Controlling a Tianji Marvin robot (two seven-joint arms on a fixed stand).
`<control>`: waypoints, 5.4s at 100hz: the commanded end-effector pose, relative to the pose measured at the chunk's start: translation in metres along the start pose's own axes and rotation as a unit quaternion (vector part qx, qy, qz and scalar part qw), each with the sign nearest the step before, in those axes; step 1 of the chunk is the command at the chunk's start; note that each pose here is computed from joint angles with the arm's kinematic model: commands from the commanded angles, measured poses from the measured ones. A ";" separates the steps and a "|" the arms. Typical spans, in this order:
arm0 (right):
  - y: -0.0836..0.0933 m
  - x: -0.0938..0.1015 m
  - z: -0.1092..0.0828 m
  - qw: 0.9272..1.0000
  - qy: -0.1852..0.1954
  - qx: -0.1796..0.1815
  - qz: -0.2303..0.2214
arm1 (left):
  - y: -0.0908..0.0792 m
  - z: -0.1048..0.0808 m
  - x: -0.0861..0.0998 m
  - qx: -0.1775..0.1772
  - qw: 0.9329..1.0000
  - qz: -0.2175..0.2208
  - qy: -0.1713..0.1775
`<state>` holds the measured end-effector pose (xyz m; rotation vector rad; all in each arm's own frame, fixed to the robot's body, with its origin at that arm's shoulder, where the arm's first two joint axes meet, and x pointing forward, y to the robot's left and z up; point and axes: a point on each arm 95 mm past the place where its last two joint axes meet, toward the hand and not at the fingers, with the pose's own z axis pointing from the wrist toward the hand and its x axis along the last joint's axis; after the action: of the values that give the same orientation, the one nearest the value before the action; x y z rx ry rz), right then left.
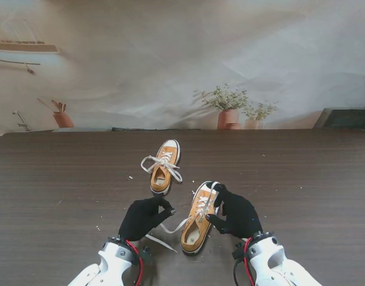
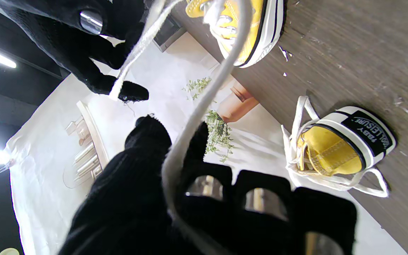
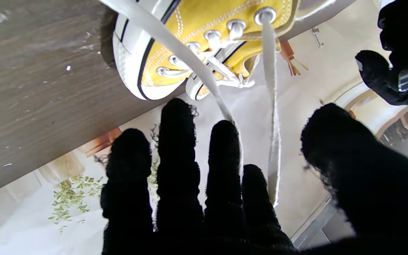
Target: Tie the shoelaces into a bow on the shoes
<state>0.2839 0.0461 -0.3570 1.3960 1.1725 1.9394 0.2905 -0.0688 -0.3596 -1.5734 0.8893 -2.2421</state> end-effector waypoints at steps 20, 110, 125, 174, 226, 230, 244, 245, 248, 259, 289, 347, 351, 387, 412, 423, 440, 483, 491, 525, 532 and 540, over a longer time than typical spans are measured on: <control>0.005 0.002 -0.008 0.997 -0.019 0.036 -0.073 | -0.003 0.000 0.002 -0.005 1.000 0.006 0.005; -0.022 0.000 0.010 0.969 0.004 -0.013 0.248 | -0.019 0.003 0.005 0.004 0.999 0.032 0.023; -0.025 0.005 0.016 0.941 -0.021 -0.056 0.333 | -0.030 0.009 0.009 0.010 0.999 0.038 0.032; -0.023 0.016 0.019 0.876 -0.074 -0.060 0.473 | -0.060 0.047 0.032 0.014 0.996 0.047 0.078; -0.032 0.015 0.042 0.891 -0.064 -0.045 0.447 | -0.072 0.080 0.056 0.004 0.989 0.047 0.139; -0.033 0.015 0.044 0.891 -0.063 -0.043 0.449 | -0.072 0.083 0.057 0.003 0.989 0.044 0.144; -0.033 0.013 0.048 0.893 -0.046 -0.027 0.446 | -0.072 0.097 0.064 -0.006 0.987 0.024 0.162; -0.033 0.013 0.048 0.893 -0.044 -0.025 0.447 | -0.072 0.098 0.065 -0.007 0.986 0.022 0.163; -0.033 0.013 0.049 0.894 -0.038 -0.019 0.447 | -0.071 0.101 0.067 -0.011 0.986 0.018 0.167; -0.032 0.009 0.048 0.900 -0.020 0.006 0.435 | -0.068 0.113 0.074 -0.022 0.983 0.008 0.182; -0.034 0.006 0.049 0.916 0.000 0.027 0.400 | -0.051 0.145 0.100 -0.045 0.975 0.001 0.219; -0.045 0.004 0.053 0.922 0.006 0.051 0.385 | -0.006 0.207 0.156 -0.066 0.957 -0.003 0.282; -0.045 0.004 0.053 0.921 0.004 0.051 0.387 | -0.002 0.209 0.159 -0.066 0.957 -0.007 0.284; -0.044 0.005 0.052 0.907 -0.014 0.035 0.420 | -0.010 0.197 0.156 -0.058 0.956 0.036 0.285; -0.040 0.005 0.051 0.903 -0.023 0.016 0.429 | -0.046 0.160 0.121 -0.043 0.970 0.090 0.222; -0.036 0.005 0.050 0.907 -0.019 0.008 0.421 | -0.061 0.143 0.094 -0.017 0.978 0.090 0.190; -0.028 0.007 0.046 0.917 -0.010 0.002 0.399 | -0.068 0.121 0.054 -0.005 0.987 0.071 0.147; -0.020 0.011 0.042 0.931 0.009 0.007 0.365 | -0.037 0.077 -0.019 -0.014 0.997 0.023 0.068; -0.018 0.011 0.042 0.932 0.012 0.010 0.362 | -0.029 0.070 -0.022 -0.027 0.997 0.013 0.066; -0.011 0.016 0.042 0.945 0.030 0.018 0.325 | -0.007 0.052 -0.024 -0.060 0.995 0.006 0.075; -0.010 0.017 0.041 0.946 0.031 0.017 0.323 | -0.005 0.049 -0.024 -0.069 0.995 0.003 0.075; -0.011 0.018 0.041 0.946 0.032 0.022 0.322 | -0.003 0.047 -0.024 -0.076 0.994 0.000 0.074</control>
<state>0.3164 0.0793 -0.3521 1.9179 0.8115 2.4107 0.3481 -0.0673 -0.3617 -1.4649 1.0876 -2.3662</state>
